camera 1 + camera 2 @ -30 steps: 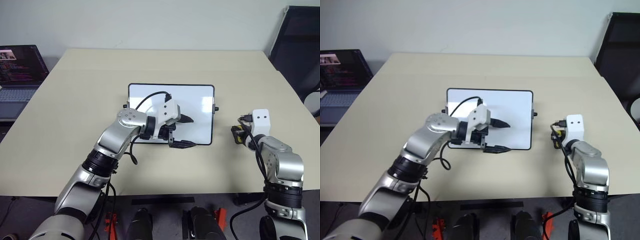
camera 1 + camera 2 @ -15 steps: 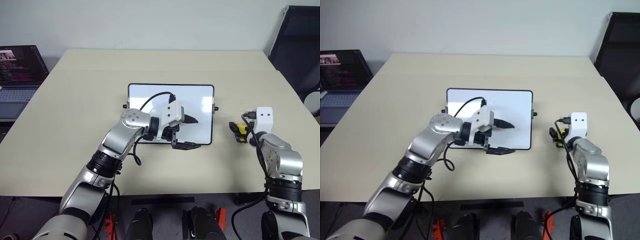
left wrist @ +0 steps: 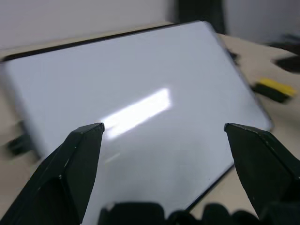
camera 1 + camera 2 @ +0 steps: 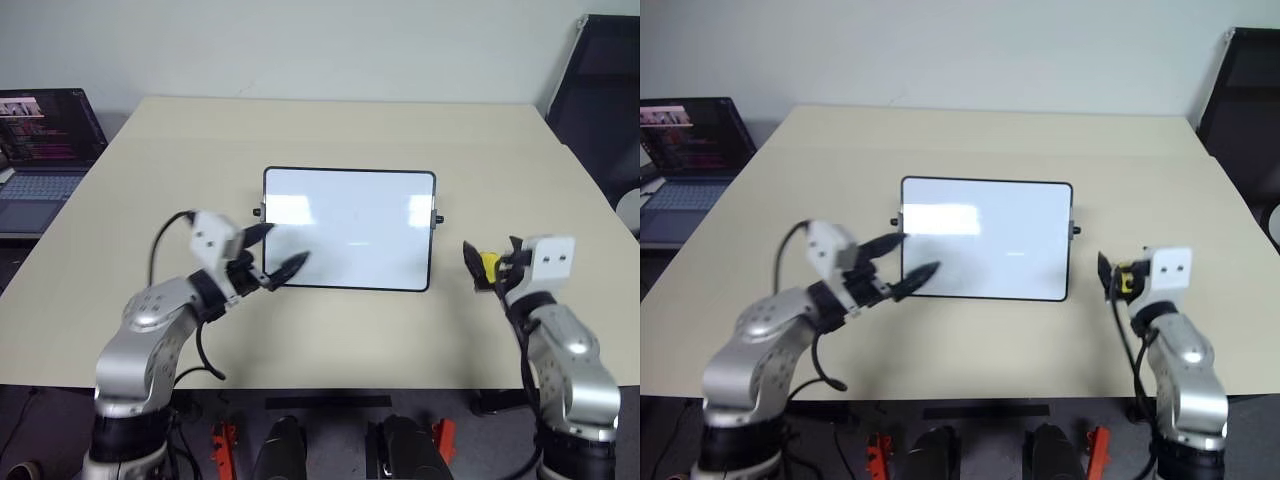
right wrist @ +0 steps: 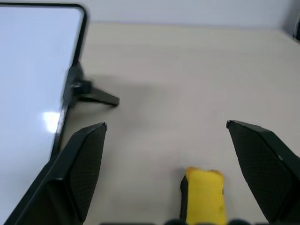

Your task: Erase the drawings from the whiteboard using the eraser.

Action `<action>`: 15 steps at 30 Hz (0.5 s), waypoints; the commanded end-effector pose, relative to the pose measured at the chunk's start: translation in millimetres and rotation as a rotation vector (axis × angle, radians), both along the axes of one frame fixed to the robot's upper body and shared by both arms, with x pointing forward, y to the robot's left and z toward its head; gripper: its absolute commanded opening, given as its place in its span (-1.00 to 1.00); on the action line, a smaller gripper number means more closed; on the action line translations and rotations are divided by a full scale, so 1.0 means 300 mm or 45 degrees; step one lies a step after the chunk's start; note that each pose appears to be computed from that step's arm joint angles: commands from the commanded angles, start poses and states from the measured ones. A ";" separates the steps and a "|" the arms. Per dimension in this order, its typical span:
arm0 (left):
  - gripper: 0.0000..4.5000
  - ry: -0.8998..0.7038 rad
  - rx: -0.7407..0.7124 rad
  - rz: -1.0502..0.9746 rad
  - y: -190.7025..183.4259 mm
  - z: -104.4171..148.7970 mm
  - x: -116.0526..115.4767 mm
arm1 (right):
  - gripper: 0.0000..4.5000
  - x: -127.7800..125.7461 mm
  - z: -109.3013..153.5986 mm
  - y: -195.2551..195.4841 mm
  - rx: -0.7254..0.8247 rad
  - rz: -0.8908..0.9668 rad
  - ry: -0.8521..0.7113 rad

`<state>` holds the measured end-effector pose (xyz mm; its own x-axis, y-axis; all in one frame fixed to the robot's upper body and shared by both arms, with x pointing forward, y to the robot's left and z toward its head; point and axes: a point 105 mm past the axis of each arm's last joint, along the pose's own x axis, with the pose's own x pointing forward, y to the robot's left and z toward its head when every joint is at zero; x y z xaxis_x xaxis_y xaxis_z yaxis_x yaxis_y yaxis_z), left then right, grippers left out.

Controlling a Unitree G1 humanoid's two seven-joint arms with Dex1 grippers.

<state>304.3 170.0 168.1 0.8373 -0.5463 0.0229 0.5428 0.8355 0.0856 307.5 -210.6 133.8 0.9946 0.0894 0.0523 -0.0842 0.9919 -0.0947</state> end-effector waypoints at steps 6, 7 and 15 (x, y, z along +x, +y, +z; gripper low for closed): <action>1.00 -0.077 -0.070 0.713 0.182 -0.083 -0.095 | 0.98 -0.055 -0.029 -0.014 0.067 0.020 -0.134; 1.00 -0.061 -0.066 0.757 0.197 -0.102 -0.104 | 0.98 -0.066 -0.060 -0.008 0.082 0.041 -0.096; 1.00 -0.092 0.005 0.823 0.189 -0.116 -0.098 | 0.98 -0.114 -0.128 -0.022 0.104 0.082 0.015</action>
<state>277.4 227.0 122.7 0.9969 0.0681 0.0392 -0.0709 0.9948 0.0725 277.3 -216.5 82.1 0.9885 0.1514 0.0051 -0.1515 0.9884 0.0078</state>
